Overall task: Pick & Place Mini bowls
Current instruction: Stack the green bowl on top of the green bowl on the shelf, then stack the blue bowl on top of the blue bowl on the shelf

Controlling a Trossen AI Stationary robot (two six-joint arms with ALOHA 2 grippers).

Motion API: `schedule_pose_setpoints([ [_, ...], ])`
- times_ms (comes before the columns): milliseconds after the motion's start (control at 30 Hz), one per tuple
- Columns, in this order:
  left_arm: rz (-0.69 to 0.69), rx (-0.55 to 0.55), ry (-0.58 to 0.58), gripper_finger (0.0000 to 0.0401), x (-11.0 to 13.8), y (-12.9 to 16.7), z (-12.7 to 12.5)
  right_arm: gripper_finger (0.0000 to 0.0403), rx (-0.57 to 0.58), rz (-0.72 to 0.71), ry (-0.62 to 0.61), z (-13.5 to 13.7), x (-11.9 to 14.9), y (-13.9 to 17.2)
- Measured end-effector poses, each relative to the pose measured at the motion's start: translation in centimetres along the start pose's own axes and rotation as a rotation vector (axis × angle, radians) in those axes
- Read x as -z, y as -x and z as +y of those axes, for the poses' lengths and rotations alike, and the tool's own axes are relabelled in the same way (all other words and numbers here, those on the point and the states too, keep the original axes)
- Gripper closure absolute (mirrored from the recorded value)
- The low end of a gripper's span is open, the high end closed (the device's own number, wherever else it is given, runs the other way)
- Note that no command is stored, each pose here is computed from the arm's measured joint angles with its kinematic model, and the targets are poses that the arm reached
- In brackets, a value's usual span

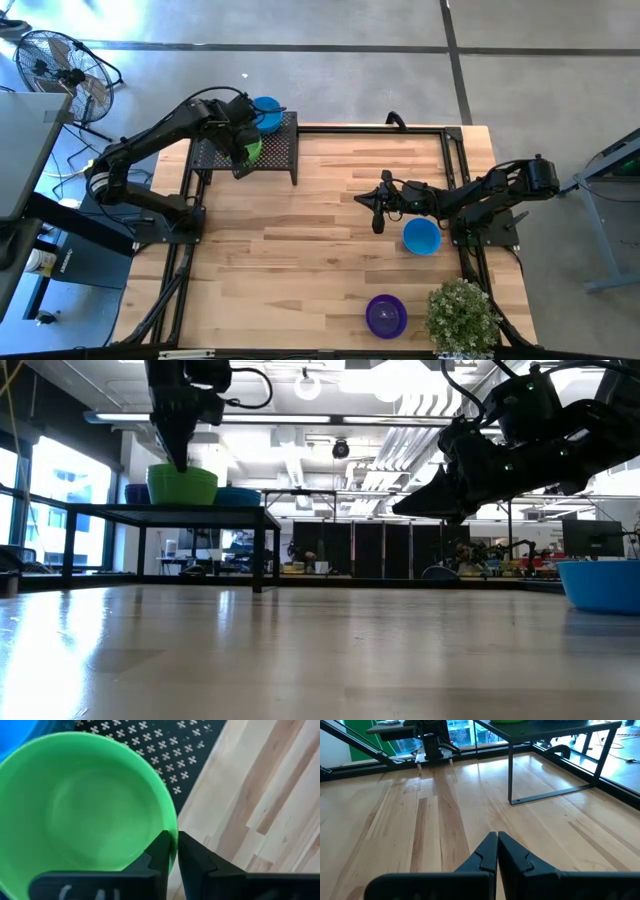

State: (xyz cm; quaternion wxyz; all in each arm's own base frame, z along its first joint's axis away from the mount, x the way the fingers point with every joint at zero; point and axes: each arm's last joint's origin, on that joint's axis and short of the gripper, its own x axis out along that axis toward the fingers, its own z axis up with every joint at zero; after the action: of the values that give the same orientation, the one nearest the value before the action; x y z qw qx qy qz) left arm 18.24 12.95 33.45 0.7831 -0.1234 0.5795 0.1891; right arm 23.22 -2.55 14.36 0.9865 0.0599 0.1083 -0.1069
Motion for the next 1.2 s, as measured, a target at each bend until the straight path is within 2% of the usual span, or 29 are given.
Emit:
schedule_pose_setpoints([
  [367,-0.032,-0.041,0.006,0.0259,0.3,0.8,0.0,0.0401,0.000,0.000,0.000,0.0,0.0,0.0],
  [567,-0.157,-0.109,-0.072,0.0248,-0.5,2.5,-1.4,0.0401,0.000,0.000,0.000,0.0,0.0,0.0],
  [667,-0.278,-0.118,-0.113,0.0261,-0.9,2.9,-2.6,0.0400,0.000,0.000,-0.022,0.0,0.0,0.0],
  [800,-0.474,-0.045,-0.187,0.0304,-1.1,2.3,-4.7,0.0402,0.000,0.000,-0.035,0.0,0.0,0.0],
  [933,-0.664,0.058,-0.248,0.0358,-0.9,-0.5,-6.9,0.0401,0.000,0.000,-0.035,0.0,0.0,0.0],
  [1033,-0.766,0.121,-0.283,0.0392,0.2,-3.4,-7.8,0.0402,0.004,-0.001,-0.035,0.0,0.0,0.0],
  [1100,-0.854,0.182,-0.271,0.0396,0.5,-5.1,-8.5,0.0401,0.025,-0.006,-0.036,-0.1,0.0,0.0],
  [1200,-0.822,0.255,-0.213,0.0386,1.9,-8.2,-8.8,0.0402,0.035,-0.010,-0.036,0.0,-0.1,0.0],
])
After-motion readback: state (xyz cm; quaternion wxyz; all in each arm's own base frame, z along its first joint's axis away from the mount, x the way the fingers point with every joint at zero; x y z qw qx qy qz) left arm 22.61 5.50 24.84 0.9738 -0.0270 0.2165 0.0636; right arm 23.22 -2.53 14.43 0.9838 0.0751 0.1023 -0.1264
